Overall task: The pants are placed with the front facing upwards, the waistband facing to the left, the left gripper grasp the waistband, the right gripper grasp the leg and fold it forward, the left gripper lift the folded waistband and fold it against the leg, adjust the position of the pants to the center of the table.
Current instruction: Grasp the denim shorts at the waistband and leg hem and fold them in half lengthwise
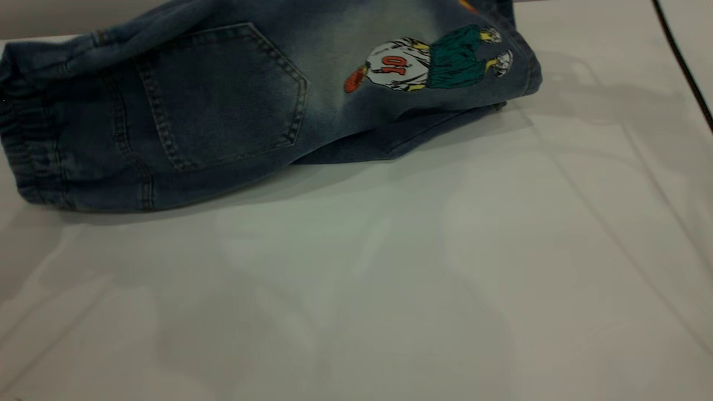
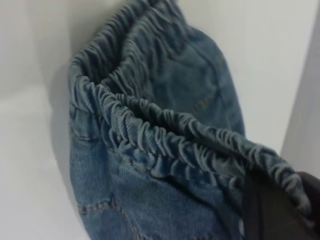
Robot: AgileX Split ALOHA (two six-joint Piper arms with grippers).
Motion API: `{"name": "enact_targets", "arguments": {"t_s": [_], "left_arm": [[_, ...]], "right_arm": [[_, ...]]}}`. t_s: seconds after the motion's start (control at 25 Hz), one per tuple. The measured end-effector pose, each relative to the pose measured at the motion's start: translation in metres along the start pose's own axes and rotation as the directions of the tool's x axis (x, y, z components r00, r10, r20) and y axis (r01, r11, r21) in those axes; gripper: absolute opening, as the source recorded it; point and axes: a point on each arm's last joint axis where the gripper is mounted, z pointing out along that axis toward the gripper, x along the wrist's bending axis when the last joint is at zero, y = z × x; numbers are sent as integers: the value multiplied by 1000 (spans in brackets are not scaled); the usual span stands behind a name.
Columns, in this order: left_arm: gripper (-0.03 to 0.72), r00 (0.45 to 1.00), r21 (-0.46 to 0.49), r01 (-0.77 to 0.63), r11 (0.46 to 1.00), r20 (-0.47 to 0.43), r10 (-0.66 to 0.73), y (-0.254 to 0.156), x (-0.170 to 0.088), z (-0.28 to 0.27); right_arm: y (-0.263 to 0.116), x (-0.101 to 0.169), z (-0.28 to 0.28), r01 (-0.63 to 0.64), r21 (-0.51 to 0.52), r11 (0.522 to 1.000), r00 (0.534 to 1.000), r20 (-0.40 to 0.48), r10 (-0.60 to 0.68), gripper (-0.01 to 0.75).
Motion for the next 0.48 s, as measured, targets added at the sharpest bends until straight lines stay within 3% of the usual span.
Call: {"name": "enact_targets", "arguments": {"t_s": [0.28, 0.48], "left_arm": [[109, 996, -65, 38, 997, -73, -42, 8, 11, 12], [109, 998, -95, 30, 995, -52, -35, 12, 1, 12]], "right_arm": [[8, 7, 13, -23, -22, 1000, 999, -29, 22, 17], [13, 1, 23, -64, -14, 998, 998, -17, 64, 15]]}}
